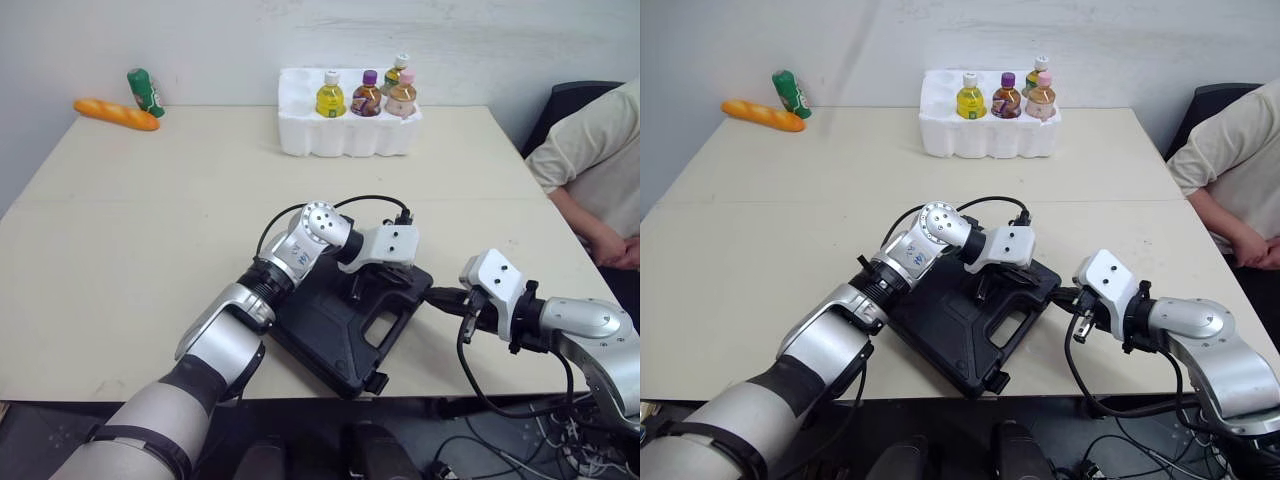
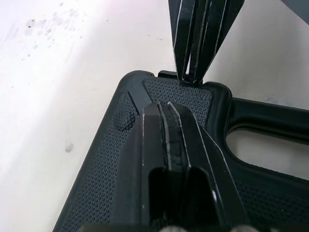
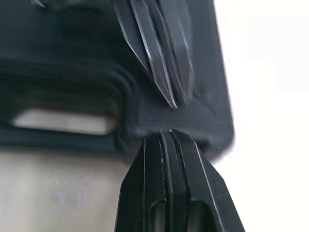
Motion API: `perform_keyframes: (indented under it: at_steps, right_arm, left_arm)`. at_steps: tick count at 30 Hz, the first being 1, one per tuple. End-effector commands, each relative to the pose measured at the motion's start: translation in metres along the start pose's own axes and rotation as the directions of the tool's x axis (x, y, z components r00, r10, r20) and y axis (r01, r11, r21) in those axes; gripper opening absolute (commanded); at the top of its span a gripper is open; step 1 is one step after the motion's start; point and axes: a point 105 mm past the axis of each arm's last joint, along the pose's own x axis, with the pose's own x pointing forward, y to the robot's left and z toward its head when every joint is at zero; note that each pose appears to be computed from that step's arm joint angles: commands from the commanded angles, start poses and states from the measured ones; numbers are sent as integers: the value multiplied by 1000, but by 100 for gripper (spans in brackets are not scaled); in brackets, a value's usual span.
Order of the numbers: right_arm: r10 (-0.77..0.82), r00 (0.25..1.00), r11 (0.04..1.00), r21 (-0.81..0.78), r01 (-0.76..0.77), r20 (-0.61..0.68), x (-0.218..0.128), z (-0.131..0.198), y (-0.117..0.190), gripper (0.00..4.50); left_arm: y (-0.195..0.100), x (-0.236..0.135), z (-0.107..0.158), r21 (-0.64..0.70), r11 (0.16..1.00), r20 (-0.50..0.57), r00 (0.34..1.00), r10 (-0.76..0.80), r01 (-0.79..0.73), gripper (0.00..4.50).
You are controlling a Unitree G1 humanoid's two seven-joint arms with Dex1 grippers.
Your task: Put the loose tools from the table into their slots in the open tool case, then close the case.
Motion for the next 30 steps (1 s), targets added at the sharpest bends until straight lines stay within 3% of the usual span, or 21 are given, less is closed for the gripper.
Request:
perform_keyframes:
  at_steps: [1,5,9,12,15,21,30]
  right_arm:
    - [14,1000,999,-34,-14,-8,-14,4,7,0]
    - [64,997,998,-9,-64,-31,-32,2,27,0]
    - [209,976,976,71,-205,-57,-46,-5,70,0]
    - [312,947,945,128,-300,-83,-48,-15,102,0]
    - [341,936,934,145,-327,-83,-41,-19,116,0]
    - [363,929,924,157,-348,-76,-21,-25,123,0]
    - [360,933,923,150,-356,1,-4,-18,125,0]
  left_arm:
    - [-17,-6,-31,-152,987,-56,996,-69,60,2]
    - [-21,-40,0,-145,980,97,988,-121,135,2]
    - [-51,-70,27,-124,950,189,947,-261,287,2]
    - [-88,-79,28,-103,902,150,903,-404,420,2]
    - [-107,-78,20,-67,881,90,883,-461,468,2]
    - [-105,-50,9,-51,917,13,919,-395,395,2]
    - [-115,-46,-24,-32,913,-162,900,-406,406,2]
